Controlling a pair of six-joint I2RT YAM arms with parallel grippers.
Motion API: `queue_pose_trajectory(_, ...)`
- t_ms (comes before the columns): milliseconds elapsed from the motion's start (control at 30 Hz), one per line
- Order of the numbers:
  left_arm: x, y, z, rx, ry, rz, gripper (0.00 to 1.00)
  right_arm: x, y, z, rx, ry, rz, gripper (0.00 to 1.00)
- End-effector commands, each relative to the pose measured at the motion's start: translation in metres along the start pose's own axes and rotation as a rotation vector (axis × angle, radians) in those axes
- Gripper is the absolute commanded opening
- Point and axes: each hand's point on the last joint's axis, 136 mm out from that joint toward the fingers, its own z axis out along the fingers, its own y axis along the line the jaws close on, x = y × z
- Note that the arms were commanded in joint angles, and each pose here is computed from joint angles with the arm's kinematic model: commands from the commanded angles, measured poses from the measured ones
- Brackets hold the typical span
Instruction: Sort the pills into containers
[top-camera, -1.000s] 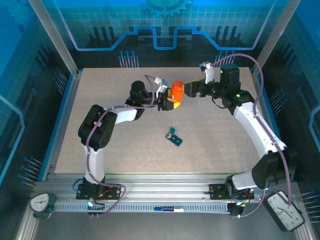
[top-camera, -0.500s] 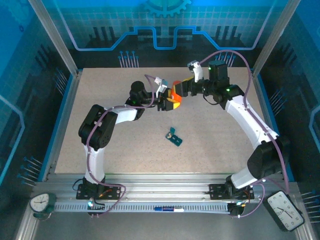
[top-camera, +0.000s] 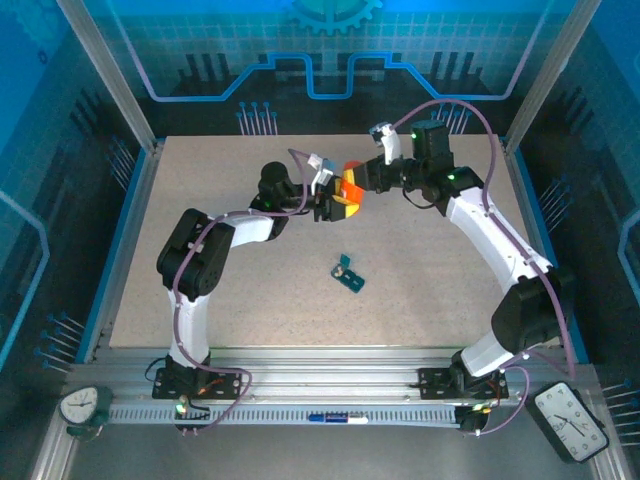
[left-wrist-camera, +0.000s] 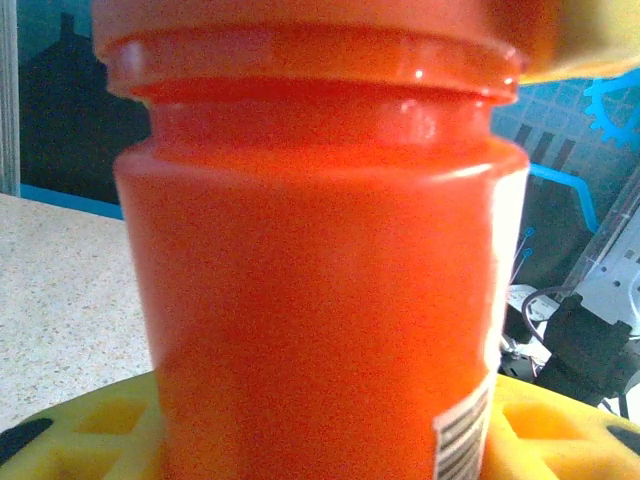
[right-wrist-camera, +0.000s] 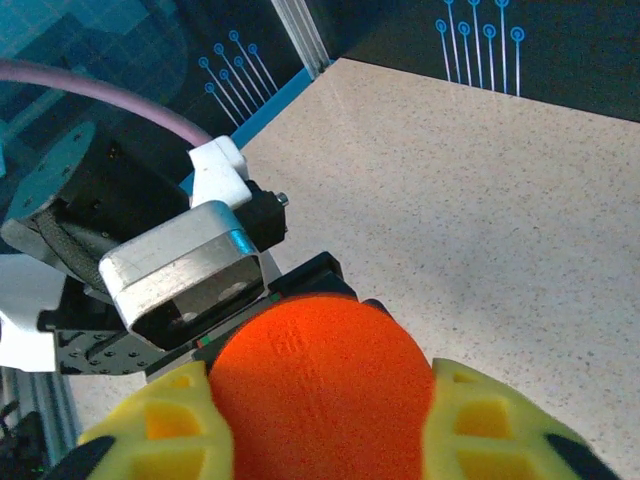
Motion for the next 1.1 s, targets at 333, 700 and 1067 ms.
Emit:
queue_pose_trajectory(333,0.002,-0.009,0.001,0.053,0.041,0.1,0.0,-0.029,-0.01,-0.03,0.02,-0.059,-0.043,0.23)
queue_pose_trajectory(700,0.008,-0.009,0.001,0.023,0.095,0.117,0.0,-0.001,-0.017,-0.03,0.042,-0.101,0.026,0.68)
queue_pose_trajectory(1067,0.04,-0.028,0.018,0.043,0.315,0.168,0.0,0.03,-0.017,-0.028,0.031,-0.095,0.053,0.79)
